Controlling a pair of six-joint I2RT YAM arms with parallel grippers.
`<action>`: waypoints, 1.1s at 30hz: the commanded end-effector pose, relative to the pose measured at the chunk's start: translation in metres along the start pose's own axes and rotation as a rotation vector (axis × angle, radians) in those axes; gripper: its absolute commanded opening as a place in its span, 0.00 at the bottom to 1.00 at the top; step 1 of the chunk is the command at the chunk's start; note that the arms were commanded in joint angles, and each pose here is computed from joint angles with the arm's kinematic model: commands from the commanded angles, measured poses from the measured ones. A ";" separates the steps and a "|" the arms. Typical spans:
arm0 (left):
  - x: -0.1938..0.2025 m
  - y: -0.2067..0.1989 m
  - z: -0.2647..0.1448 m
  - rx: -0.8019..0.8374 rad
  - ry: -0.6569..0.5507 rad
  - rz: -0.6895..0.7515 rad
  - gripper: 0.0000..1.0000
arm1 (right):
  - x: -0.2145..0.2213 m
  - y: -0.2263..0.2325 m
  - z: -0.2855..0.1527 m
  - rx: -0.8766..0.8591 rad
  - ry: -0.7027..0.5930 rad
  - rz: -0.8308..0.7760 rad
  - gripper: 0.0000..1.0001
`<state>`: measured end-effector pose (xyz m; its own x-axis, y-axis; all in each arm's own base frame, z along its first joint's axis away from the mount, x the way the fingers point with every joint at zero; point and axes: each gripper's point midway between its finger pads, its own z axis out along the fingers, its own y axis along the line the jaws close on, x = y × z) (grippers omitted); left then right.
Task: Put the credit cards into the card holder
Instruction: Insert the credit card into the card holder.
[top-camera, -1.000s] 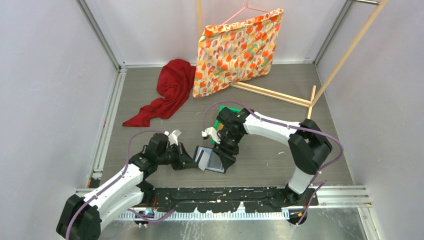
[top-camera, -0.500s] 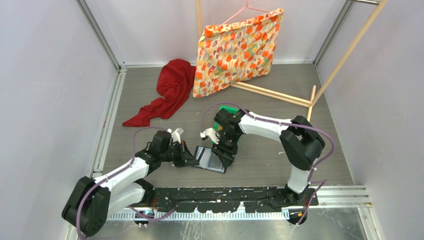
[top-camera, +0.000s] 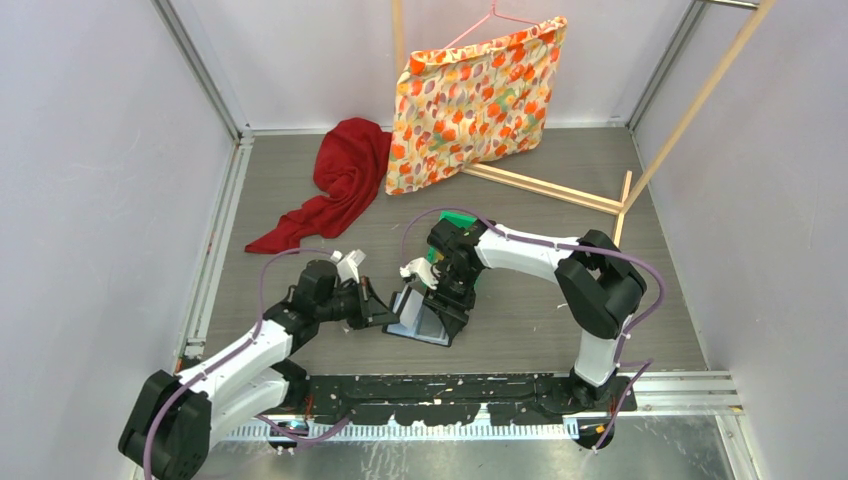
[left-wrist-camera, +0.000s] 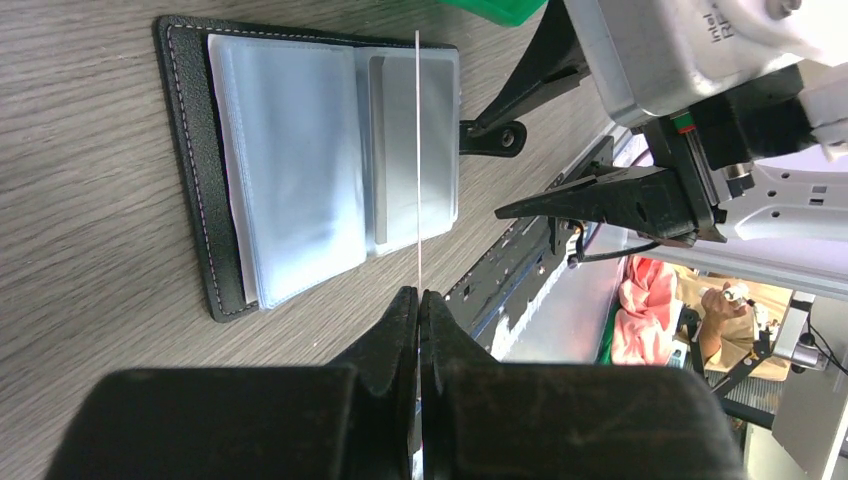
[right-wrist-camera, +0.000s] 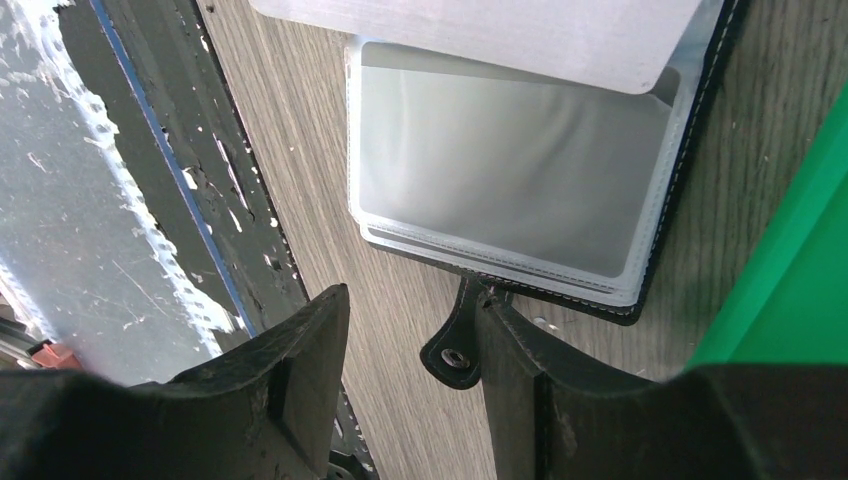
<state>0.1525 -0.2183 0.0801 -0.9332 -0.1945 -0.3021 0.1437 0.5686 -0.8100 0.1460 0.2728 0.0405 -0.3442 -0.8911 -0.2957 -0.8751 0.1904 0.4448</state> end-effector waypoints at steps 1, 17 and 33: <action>-0.004 -0.002 0.000 0.018 -0.019 0.014 0.00 | -0.010 0.000 -0.003 0.006 -0.015 -0.023 0.54; 0.004 0.011 0.015 0.014 0.051 -0.011 0.00 | -0.011 0.000 -0.003 0.005 -0.018 -0.021 0.54; 0.006 0.020 0.020 -0.034 0.091 -0.008 0.00 | -0.011 -0.006 0.000 0.021 0.003 -0.003 0.54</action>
<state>0.1483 -0.2193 0.0437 -0.9667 -0.1550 -0.2037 0.0696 0.6066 -0.7920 0.1467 0.2734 0.0375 -0.3470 -0.8934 -0.2853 -0.8717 0.1950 0.4495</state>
